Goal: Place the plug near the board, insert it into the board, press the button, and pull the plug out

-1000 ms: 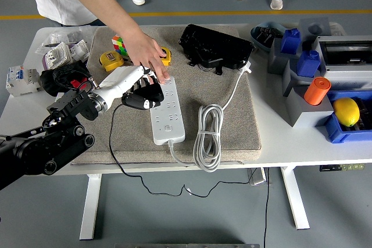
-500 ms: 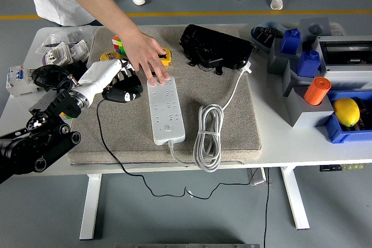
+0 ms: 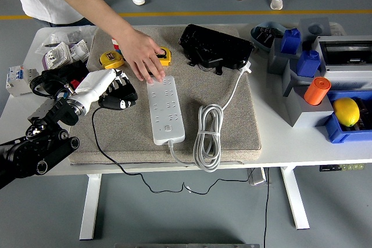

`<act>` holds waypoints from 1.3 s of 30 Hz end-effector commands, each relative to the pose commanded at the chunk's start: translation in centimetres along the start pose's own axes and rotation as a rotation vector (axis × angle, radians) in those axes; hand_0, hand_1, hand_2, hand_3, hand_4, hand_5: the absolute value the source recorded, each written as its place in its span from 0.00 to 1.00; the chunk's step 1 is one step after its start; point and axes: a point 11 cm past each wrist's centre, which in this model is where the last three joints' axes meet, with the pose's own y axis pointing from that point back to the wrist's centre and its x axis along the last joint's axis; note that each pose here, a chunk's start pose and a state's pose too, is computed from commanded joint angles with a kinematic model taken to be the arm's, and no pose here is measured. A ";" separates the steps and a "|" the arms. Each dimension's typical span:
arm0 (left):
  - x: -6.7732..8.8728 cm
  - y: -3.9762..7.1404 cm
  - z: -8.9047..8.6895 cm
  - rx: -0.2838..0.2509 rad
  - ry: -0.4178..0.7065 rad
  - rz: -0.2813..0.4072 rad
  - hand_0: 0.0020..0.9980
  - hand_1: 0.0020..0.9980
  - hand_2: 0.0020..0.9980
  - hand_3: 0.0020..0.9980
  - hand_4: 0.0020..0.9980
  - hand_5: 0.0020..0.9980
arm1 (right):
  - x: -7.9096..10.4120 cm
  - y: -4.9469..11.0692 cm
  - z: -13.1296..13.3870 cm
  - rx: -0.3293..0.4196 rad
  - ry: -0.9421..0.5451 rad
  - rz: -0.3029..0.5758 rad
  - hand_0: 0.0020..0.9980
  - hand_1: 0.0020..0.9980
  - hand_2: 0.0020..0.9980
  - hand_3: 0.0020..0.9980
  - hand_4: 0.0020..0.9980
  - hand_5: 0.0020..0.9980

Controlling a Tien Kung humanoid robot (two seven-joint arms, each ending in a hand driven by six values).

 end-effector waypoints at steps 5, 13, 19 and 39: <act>-0.4 0.0 -0.5 0.017 0.006 -0.015 0.42 0.42 0.42 0.55 0.85 0.13 | 0.0 0.0 0.0 0.001 -0.002 0.001 0.71 0.71 0.70 0.59 1.00 0.59; -0.8 0.2 -1.1 0.039 0.018 -0.032 0.52 0.53 0.53 0.57 0.86 0.14 | -0.2 0.0 0.1 -0.001 -0.002 -0.002 0.71 0.71 0.70 0.59 1.00 0.59; -0.7 0.1 -1.2 0.048 0.028 -0.041 0.55 0.59 0.58 0.59 1.00 0.27 | -0.2 0.0 0.1 0.000 -0.005 -0.002 0.71 0.71 0.70 0.59 1.00 0.59; -0.4 0.1 -1.4 0.062 0.068 -0.057 0.74 0.77 0.80 0.81 1.00 0.68 | -0.3 0.0 0.1 0.001 -0.010 -0.003 0.71 0.71 0.70 0.59 1.00 0.59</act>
